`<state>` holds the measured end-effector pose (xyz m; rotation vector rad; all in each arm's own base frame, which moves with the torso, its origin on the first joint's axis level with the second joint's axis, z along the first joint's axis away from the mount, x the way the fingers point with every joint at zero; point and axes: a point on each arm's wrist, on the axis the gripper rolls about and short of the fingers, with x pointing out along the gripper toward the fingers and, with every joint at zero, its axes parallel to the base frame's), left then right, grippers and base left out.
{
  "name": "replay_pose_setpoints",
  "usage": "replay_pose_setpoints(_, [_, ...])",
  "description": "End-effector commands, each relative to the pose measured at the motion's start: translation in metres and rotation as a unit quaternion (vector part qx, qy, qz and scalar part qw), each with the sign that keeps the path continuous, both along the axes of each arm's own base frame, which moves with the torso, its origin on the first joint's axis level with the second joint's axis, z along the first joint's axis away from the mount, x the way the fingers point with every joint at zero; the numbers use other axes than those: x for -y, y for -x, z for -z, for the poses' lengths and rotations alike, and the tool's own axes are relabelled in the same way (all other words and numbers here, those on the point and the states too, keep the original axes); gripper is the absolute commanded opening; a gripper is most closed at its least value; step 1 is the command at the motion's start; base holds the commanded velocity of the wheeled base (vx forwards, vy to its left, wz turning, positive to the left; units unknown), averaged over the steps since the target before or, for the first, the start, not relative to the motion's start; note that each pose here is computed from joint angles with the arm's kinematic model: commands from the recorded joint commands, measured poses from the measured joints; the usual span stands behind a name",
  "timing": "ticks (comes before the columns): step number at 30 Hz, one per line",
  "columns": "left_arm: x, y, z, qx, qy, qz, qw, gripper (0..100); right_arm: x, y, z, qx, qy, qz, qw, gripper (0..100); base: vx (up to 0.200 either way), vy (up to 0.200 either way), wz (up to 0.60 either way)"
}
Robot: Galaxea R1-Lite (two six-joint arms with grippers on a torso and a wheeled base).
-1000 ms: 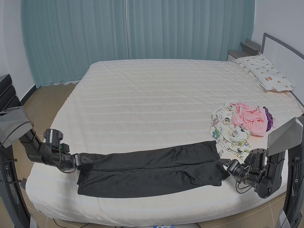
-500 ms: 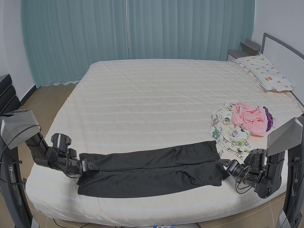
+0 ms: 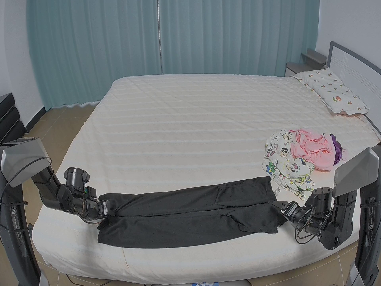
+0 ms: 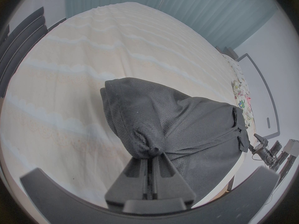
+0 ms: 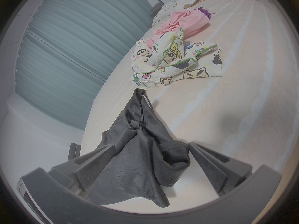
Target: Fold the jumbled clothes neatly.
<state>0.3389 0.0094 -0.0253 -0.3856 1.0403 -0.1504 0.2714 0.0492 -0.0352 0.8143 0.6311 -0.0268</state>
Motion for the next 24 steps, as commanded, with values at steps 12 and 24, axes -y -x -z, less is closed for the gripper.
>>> replay_pose_setpoints(12, [-0.001,0.001,-0.001,0.001,0.001,-0.002,1.0,0,0.0,0.0,-0.001,0.006,-0.001,0.0,1.0,100,-0.15,0.0,0.0])
replay_pose_setpoints(24, [0.0,-0.017,-0.009,0.049,0.025,-0.047,0.9974,0,0.0,-0.001,-0.002,0.008,-0.001,0.001,1.0,100,0.0,0.0,0.0])
